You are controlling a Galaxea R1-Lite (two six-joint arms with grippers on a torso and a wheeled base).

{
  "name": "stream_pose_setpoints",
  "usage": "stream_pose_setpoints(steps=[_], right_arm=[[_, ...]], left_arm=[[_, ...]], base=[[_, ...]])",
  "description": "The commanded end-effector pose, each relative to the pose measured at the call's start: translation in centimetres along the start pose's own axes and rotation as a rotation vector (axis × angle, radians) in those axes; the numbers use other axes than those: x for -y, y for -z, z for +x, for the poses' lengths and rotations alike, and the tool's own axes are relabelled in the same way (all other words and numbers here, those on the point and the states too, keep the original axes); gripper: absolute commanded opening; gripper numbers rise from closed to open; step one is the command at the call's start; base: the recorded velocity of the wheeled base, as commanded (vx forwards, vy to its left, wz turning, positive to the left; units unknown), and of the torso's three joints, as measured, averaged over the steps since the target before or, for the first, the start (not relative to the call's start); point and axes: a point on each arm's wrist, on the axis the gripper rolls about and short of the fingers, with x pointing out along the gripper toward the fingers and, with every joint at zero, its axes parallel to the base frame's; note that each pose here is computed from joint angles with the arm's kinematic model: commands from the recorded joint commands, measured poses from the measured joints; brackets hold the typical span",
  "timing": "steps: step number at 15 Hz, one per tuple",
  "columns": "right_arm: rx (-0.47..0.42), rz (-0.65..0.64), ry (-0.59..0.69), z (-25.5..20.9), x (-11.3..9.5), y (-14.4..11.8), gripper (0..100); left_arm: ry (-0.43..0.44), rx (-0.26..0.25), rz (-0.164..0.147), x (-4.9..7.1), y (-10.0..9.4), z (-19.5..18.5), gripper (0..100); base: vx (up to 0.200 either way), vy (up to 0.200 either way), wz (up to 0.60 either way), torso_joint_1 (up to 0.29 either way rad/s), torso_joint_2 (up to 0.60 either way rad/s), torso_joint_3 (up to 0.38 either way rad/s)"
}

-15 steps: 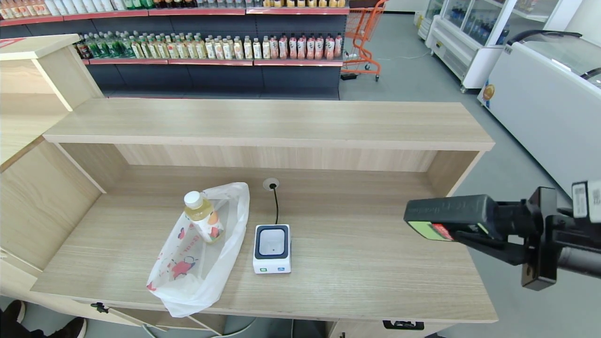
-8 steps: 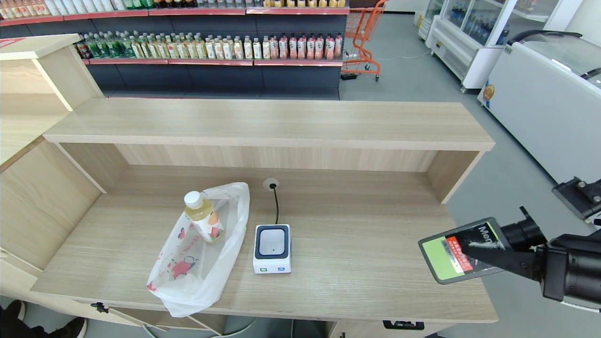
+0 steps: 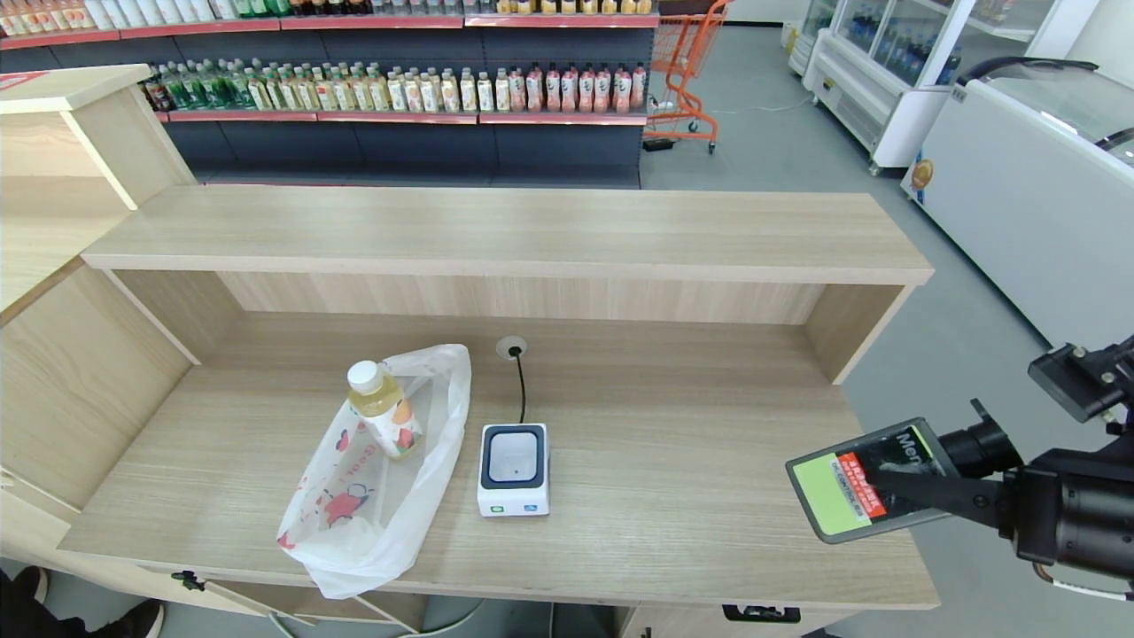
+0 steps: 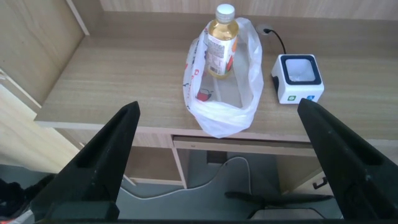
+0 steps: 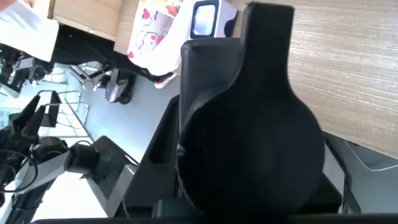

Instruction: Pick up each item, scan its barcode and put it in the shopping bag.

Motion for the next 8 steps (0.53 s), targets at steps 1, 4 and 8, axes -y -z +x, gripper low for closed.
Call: stream_pose_setpoints(steps=[1, 4, 8], right_arm=[[0.002, 0.012, 0.005, 0.1, 0.1, -0.1, 0], [0.015, 0.014, -0.004, 0.1, -0.1, -0.7, 0], [0.019, -0.015, -0.038, 0.7, -0.8, -1.7, 0]], left_arm=[[0.000, 0.001, 0.000, 0.0, 0.0, 0.0, 100], [0.000, 0.001, -0.004, 0.0, 0.0, 0.0, 100], [0.000, 0.001, -0.004, 0.0, 0.0, 0.0, 100]], base=[[0.000, 0.000, 0.00, 0.000, 0.00, 0.000], [0.000, 0.200, 0.00, -0.001, 0.00, 0.002], [0.000, 0.200, 0.00, 0.008, 0.00, 0.004]])
